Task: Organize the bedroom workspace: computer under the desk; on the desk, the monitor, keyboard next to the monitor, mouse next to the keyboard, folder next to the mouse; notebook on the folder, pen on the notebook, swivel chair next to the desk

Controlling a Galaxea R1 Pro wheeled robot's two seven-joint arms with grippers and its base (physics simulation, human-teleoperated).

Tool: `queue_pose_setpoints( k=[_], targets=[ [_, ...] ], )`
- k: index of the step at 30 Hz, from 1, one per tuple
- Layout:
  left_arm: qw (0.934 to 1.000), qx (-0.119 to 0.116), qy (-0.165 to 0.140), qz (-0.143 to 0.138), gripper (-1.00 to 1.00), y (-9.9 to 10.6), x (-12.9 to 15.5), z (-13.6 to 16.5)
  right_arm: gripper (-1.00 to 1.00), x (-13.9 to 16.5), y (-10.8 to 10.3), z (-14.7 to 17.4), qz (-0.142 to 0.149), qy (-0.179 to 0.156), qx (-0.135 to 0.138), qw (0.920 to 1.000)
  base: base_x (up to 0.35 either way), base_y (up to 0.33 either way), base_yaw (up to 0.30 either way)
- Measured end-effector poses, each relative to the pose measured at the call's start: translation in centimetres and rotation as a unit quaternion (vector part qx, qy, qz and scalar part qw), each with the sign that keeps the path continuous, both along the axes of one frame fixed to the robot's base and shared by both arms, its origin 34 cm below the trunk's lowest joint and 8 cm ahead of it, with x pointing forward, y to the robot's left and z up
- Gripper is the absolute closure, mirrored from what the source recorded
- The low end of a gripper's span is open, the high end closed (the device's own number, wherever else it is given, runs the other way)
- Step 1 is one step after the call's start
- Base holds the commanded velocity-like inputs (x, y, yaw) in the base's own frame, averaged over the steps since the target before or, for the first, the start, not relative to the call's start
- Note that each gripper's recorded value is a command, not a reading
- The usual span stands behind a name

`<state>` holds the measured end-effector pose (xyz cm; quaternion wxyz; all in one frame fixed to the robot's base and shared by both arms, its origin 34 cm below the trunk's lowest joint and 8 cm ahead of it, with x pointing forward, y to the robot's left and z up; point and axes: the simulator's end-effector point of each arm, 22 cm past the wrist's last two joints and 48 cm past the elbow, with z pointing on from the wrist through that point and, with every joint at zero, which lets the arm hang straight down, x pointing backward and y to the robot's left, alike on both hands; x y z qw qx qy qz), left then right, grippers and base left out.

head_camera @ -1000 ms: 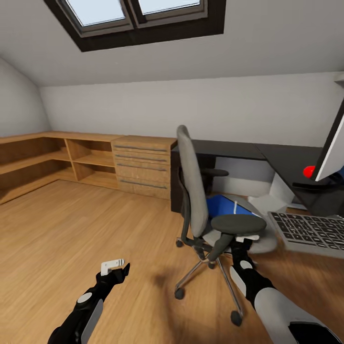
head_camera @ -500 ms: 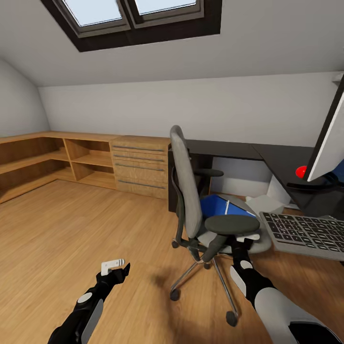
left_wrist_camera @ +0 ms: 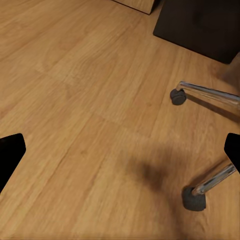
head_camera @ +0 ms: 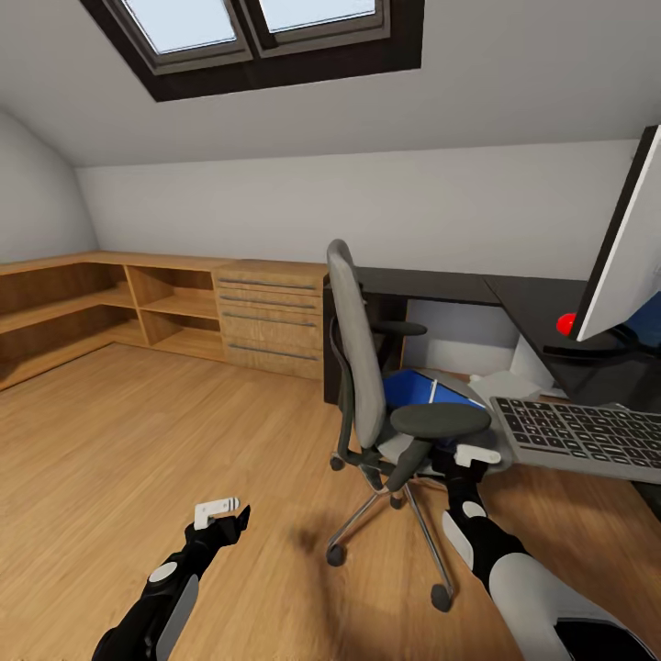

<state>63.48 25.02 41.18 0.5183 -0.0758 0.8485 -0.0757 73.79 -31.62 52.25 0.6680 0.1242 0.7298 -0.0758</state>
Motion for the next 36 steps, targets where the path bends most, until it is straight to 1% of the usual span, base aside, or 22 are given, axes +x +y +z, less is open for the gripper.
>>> queue_pose_setpoints(
  k=[10,12,14,16,20,28,30,33,36],
  targets=[
    [1.0000,0.000,0.000,0.000,-1.00,0.0,0.0,0.0,-1.00,0.0,0.5,-0.2,0.002,0.002,0.001,1.0000,-0.002,0.000,0.001],
    [1.0000,0.000,0.000,0.000,-1.00,0.0,0.0,0.0,-1.00,0.0,0.9,-0.2,0.004,0.002,0.003,1.0000,0.000,0.000,0.051],
    [1.0000,0.000,0.001,0.000,-1.00,0.0,0.0,0.0,-1.00,0.0,1.8,-0.2,0.005,-0.001,0.012,0.9999,0.000,0.000,0.122],
    [1.0000,0.000,0.001,0.000,-1.00,0.0,0.0,-0.1,-1.00,0.0,2.6,-0.2,0.008,0.001,0.010,0.9999,-0.004,0.000,0.083],
    [1.0000,0.000,0.002,0.000,-1.00,0.0,0.0,-0.1,-1.00,0.0,2.6,-0.3,0.000,0.001,0.011,0.9999,-0.100,0.000,0.021],
    [1.0000,0.000,0.001,0.000,-1.00,0.0,0.0,-0.1,-1.00,0.1,2.8,0.0,0.001,-0.001,0.009,1.0000,-0.076,0.000,0.015],
    [1.0000,0.000,0.001,0.000,-1.00,0.0,0.0,-0.1,-1.00,0.0,2.7,0.1,-0.001,-0.002,0.010,0.9999,-0.005,0.000,0.118],
    [1.0000,0.000,0.001,0.000,-1.00,0.0,0.0,-0.1,-1.00,0.0,2.1,0.1,-0.012,-0.006,0.021,0.9997,-0.001,0.000,0.199],
    [1.0000,0.000,0.001,0.000,-1.00,0.0,0.0,-0.1,-1.00,0.0,2.3,0.1,-0.008,-0.004,0.017,0.9998,0.000,0.000,0.198]
  ],
)
